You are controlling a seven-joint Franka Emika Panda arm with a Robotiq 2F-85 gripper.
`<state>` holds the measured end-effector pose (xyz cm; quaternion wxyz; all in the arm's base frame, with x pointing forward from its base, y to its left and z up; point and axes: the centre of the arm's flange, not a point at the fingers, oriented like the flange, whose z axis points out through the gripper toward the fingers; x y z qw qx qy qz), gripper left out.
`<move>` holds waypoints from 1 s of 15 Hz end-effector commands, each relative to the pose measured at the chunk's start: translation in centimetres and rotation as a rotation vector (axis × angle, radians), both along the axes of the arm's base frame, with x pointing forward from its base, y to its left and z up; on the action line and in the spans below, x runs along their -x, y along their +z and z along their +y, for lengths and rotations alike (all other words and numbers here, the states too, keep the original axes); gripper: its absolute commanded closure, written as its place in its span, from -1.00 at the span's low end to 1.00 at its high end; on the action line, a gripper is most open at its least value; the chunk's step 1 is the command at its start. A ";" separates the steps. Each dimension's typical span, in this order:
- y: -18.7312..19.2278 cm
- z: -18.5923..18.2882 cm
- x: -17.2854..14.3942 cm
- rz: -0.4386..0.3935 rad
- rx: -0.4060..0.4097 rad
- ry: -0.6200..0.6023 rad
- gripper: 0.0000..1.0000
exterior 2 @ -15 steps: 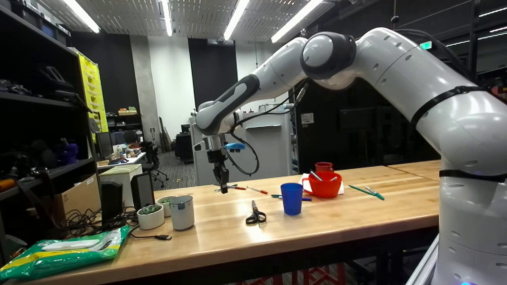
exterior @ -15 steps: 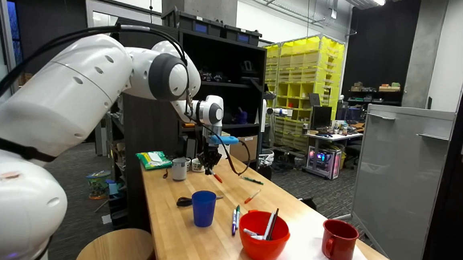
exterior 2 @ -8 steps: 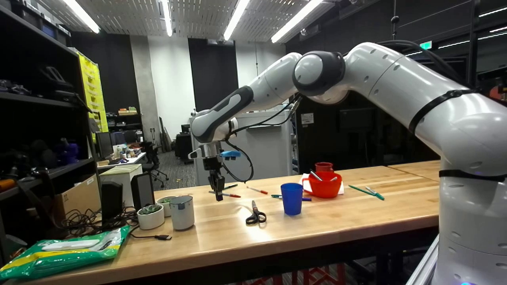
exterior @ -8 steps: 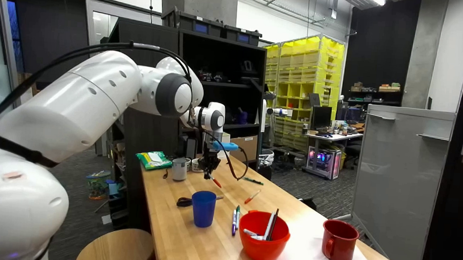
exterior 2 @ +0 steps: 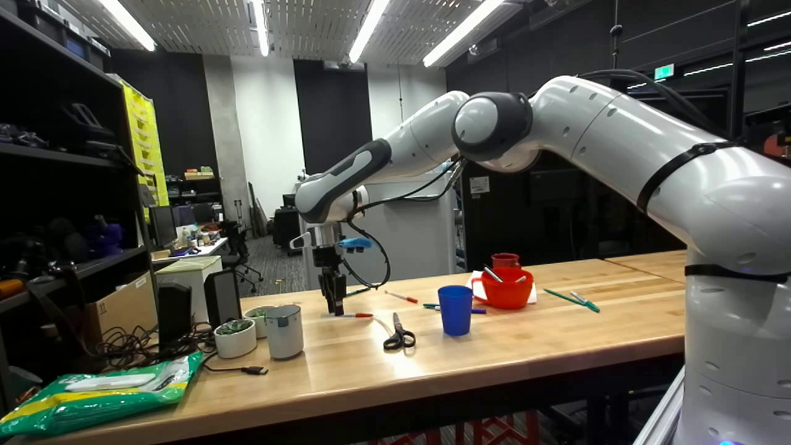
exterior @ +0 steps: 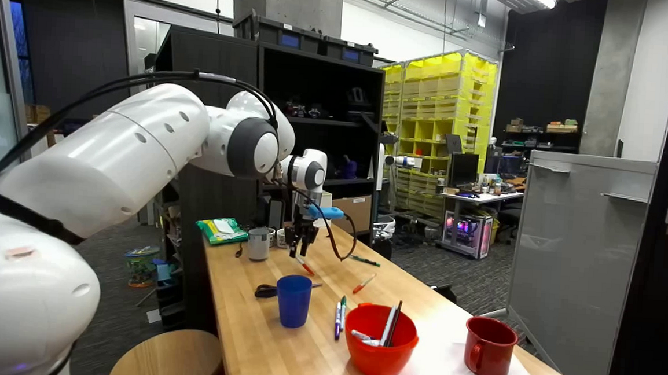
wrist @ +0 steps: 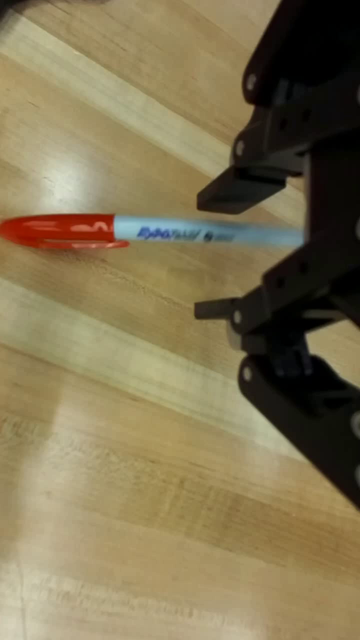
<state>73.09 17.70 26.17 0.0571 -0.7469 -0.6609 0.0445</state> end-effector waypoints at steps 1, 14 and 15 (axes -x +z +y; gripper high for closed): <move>0.9 0.6 -1.2 -0.007 -0.015 0.011 -0.61; 8.4 0.7 2.3 -0.089 0.027 -0.068 -1.00; 9.4 1.0 3.1 -0.099 0.024 -0.079 -1.00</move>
